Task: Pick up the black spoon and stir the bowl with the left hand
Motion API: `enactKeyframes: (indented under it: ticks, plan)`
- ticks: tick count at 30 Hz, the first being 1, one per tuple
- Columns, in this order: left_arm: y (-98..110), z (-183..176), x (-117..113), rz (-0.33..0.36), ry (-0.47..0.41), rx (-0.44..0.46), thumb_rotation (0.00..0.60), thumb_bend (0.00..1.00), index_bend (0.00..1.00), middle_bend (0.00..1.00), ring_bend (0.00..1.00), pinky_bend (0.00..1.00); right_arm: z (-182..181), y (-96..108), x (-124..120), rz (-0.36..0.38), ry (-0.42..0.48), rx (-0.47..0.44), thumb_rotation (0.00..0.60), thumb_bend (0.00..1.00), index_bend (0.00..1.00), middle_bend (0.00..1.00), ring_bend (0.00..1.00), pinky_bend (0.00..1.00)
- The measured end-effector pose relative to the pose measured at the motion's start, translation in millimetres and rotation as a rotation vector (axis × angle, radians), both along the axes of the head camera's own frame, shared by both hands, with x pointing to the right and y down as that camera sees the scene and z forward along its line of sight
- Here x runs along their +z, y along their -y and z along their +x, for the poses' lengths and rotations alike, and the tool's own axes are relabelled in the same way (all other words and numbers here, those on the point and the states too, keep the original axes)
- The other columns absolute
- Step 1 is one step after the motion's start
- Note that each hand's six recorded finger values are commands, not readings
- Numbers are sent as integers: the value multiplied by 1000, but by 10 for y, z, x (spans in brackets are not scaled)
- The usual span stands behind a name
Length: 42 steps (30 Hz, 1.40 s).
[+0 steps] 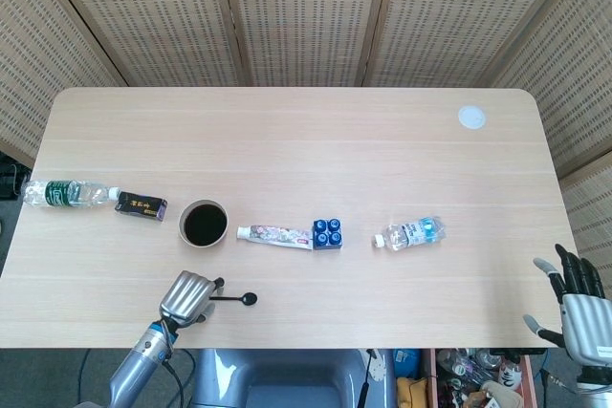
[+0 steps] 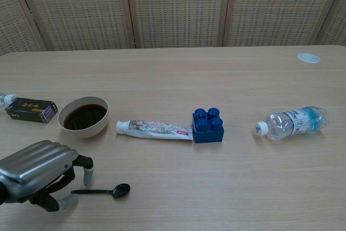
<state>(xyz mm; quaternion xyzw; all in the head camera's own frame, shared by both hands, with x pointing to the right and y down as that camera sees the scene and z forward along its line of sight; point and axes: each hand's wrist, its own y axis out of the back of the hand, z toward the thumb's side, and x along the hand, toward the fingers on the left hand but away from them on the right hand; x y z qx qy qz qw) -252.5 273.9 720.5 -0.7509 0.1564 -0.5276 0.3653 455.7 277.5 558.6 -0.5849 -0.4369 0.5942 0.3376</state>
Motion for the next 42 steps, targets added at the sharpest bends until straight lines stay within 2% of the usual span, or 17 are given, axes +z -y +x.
enactKeyframes:
  ticks: [21,42]
  plan:
    - [73,10,178,12,19,-42,600,372,471,900,804,758,34,-20,-15,-3,-14,10,600,189,221,77,0,0]
    - [53,-5,163,2,5,-50,600,372,506,900,804,758,47,-32,-26,0,-17,15,600,189,221,77,0,0]
